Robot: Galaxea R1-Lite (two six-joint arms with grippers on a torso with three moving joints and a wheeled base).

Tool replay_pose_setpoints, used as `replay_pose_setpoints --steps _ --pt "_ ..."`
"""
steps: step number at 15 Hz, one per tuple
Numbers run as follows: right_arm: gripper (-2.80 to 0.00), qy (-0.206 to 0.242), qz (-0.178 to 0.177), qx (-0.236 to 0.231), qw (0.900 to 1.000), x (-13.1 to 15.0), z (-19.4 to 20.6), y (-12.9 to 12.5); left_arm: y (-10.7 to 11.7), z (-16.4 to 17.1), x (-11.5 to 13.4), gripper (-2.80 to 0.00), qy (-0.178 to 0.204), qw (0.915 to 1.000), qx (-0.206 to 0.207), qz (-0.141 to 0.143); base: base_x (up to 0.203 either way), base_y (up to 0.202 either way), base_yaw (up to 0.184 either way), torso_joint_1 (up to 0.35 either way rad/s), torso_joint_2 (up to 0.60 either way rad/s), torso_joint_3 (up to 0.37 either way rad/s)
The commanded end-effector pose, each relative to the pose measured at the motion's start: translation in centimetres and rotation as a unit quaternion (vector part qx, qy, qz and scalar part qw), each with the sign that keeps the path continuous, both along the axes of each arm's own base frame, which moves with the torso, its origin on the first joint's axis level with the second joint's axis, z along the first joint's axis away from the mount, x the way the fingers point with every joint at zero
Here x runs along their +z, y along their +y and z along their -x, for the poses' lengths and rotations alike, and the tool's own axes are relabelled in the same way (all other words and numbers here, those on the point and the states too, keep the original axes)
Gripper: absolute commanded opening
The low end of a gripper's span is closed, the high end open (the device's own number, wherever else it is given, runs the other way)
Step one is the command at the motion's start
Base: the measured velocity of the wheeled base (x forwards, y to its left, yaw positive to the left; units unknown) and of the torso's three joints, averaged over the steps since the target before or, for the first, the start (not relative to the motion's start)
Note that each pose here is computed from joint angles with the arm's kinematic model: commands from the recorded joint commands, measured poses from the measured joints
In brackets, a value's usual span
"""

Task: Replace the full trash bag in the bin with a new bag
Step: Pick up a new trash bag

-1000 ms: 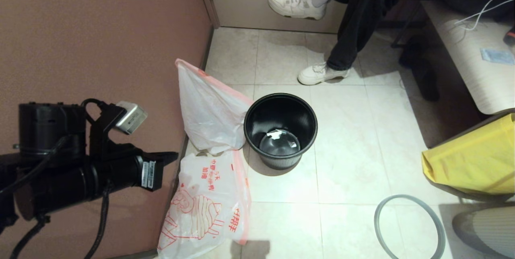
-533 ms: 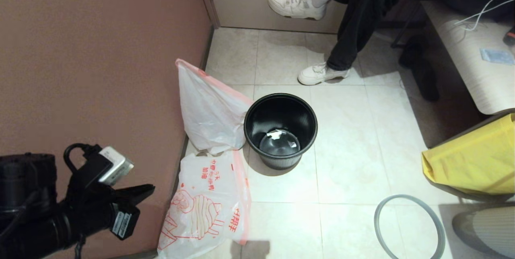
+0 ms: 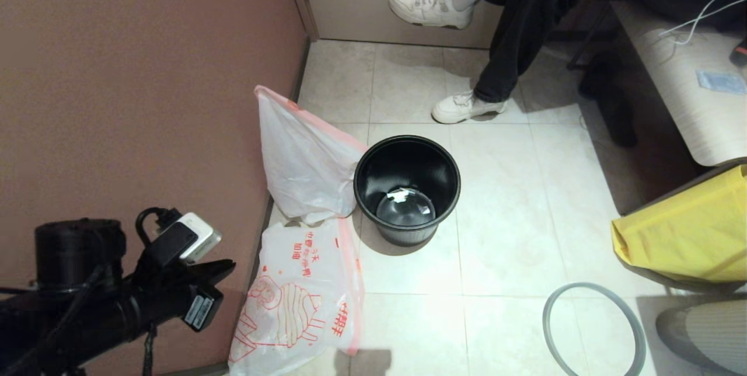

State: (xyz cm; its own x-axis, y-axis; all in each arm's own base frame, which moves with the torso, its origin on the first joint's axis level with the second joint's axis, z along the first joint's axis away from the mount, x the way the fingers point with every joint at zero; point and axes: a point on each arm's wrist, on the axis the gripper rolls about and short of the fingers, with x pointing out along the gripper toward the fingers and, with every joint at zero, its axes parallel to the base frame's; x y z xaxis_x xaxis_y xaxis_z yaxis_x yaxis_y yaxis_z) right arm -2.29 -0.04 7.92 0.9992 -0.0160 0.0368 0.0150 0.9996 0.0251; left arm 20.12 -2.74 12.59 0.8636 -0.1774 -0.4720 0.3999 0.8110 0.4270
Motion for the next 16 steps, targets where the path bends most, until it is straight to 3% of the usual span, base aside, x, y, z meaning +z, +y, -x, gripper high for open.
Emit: replay_pose_setpoints --steps 1,4,6,8,10,12,16 --pt "-2.8 0.0 0.0 0.0 1.0 0.0 0.0 0.0 -0.9 -2.0 -0.3 -2.8 0.022 0.9996 0.003 -0.017 0.0 0.0 0.0 0.0 0.0 0.0" --pt "-2.8 0.0 0.0 0.0 1.0 0.0 0.0 0.0 -4.9 -3.7 -3.1 -2.8 0.09 0.9935 0.034 -0.061 0.0 0.0 0.0 0.0 0.0 0.0" --pt "-2.8 0.0 0.0 0.0 1.0 0.0 0.0 0.0 -8.1 -5.1 -7.0 -2.8 0.14 0.9831 0.08 -0.086 0.0 0.0 0.0 0.0 0.0 0.0" --pt "-2.8 0.0 0.0 0.0 1.0 0.0 0.0 0.0 -10.3 -6.3 -10.6 -2.8 0.166 0.9728 0.109 -0.118 0.0 0.0 0.0 0.0 0.0 0.0" --pt "-2.8 0.0 0.0 0.0 1.0 0.0 0.0 0.0 -12.5 -8.0 -13.1 -2.8 0.165 0.9697 0.126 -0.128 0.0 0.0 0.0 0.0 0.0 0.0" --pt "-2.8 0.0 0.0 0.0 1.0 0.0 0.0 0.0 -14.3 -10.0 -14.8 -2.8 0.155 0.9704 0.143 -0.118 0.0 0.0 0.0 0.0 0.0 0.0" --pt "-2.8 0.0 0.0 0.0 1.0 0.0 0.0 0.0 -16.4 -12.9 -19.4 -2.8 0.157 0.9671 0.163 -0.116 0.0 0.0 0.0 0.0 0.0 0.0"
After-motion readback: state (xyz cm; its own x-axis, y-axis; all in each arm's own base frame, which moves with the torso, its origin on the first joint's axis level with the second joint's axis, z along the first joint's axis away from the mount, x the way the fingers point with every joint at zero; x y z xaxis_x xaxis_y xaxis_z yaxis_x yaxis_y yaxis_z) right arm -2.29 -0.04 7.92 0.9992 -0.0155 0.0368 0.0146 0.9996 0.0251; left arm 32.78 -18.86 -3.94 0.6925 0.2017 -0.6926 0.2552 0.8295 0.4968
